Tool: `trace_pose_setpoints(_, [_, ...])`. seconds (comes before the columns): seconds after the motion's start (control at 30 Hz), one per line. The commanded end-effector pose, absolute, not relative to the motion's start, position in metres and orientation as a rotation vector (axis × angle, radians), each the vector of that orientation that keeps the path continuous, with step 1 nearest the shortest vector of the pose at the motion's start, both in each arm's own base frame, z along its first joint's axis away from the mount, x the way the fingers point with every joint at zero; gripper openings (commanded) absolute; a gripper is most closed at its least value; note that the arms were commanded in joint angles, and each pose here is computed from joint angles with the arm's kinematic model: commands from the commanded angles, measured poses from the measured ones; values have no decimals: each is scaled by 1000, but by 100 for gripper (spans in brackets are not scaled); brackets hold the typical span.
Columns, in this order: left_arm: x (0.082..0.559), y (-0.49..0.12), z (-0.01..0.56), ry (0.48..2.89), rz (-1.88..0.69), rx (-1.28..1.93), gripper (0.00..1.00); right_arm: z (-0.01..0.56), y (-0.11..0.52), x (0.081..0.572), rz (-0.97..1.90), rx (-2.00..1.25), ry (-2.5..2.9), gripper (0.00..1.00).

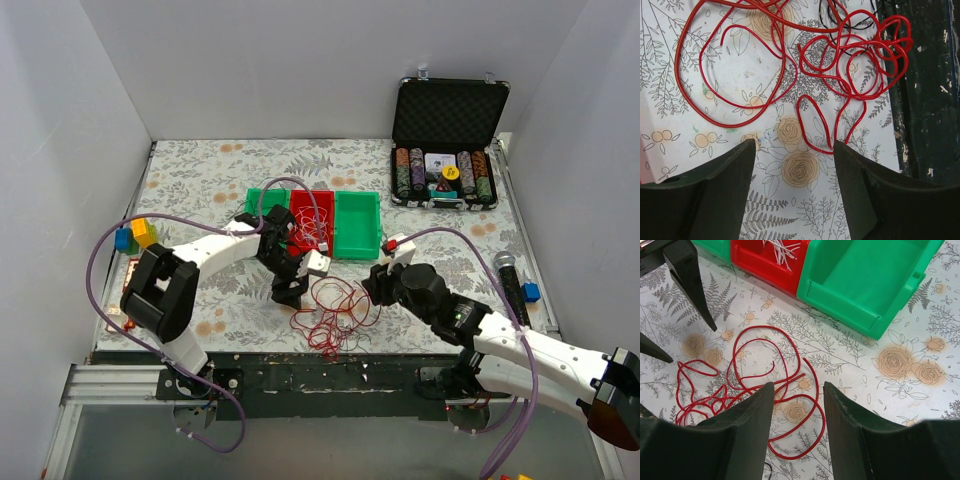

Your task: Untangle the cables

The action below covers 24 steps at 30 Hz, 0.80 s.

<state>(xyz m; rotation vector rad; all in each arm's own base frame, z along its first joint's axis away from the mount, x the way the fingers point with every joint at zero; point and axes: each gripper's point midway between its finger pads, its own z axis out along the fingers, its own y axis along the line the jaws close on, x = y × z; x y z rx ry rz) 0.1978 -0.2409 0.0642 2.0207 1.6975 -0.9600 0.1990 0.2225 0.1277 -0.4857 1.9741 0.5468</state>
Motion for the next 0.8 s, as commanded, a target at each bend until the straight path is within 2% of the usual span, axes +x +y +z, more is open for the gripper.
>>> trace_pose_setpoints(0.0, [191,-252,86,1591,-1030,2035,63,153,226,210,552,-443,1908,52])
trace_pose_setpoints(0.27, [174,-251,72,1568,-980,2127,61,152,226,214,541,-436,1911,53])
trace_pose_setpoints(0.37, [176,-253,64,1556,-904,2140,55,154,228,215,542,-439,1907,52])
trace_pose_setpoints(0.43, [181,-256,57,1573,-854,2134,47,154,228,216,540,-445,1906,53])
trace_pose_setpoints(0.5, [190,-258,53,1567,-794,2137,33,156,229,216,542,-446,1903,53])
trace_pose_setpoints(0.6, [204,-259,50,1603,-715,2113,2,158,229,216,544,-449,1898,53])
trace_pose_setpoints(0.77, [223,-269,82,1551,-634,2035,0,160,231,214,562,-455,1888,52])
